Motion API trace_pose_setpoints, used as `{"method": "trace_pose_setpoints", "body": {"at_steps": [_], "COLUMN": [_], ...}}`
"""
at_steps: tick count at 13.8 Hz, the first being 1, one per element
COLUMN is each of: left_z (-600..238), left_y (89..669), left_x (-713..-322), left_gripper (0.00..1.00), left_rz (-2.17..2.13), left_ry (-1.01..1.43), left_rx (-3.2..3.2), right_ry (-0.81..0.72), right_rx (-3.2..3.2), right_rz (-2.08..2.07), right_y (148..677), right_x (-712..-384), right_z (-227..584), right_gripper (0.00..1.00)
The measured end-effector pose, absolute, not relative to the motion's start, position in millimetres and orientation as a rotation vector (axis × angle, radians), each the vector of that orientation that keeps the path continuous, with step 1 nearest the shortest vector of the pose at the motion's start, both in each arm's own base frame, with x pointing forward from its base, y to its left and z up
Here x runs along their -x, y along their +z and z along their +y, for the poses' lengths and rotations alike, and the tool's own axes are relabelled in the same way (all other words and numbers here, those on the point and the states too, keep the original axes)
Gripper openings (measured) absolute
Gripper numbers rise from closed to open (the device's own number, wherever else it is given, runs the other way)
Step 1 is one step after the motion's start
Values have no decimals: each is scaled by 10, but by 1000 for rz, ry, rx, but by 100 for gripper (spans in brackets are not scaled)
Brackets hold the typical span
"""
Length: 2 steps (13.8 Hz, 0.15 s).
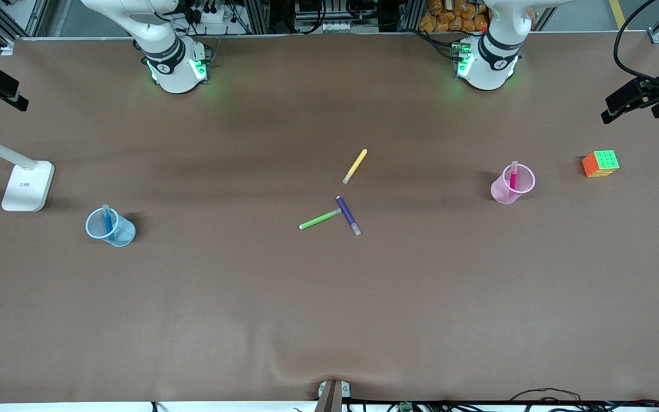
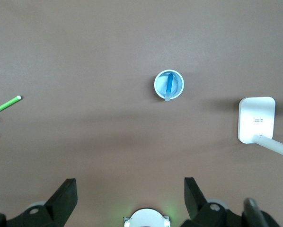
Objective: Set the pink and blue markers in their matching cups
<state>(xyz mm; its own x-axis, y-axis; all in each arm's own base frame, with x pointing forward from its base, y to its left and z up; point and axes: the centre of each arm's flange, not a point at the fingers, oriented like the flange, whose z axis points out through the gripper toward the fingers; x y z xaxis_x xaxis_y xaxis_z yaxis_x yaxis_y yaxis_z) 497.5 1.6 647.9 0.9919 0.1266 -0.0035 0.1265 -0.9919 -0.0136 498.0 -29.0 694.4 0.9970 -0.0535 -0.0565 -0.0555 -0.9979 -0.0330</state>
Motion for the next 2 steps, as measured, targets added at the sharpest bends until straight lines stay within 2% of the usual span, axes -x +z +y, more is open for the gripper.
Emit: {"method": "trace_pose_setpoints", "body": {"at_steps": [2], "left_z": [16], "left_y": [6483], "left_x": [-4982], "left_gripper": [100], "left_rz": [-198], "left_ry": [5], "left_rx": [3122], "right_ry": [87], "right_rx": [3105], "right_rz": [85], "right_y": [6944], "right_x": [-4980], "right_z": [-290], "right_gripper": [100]}}
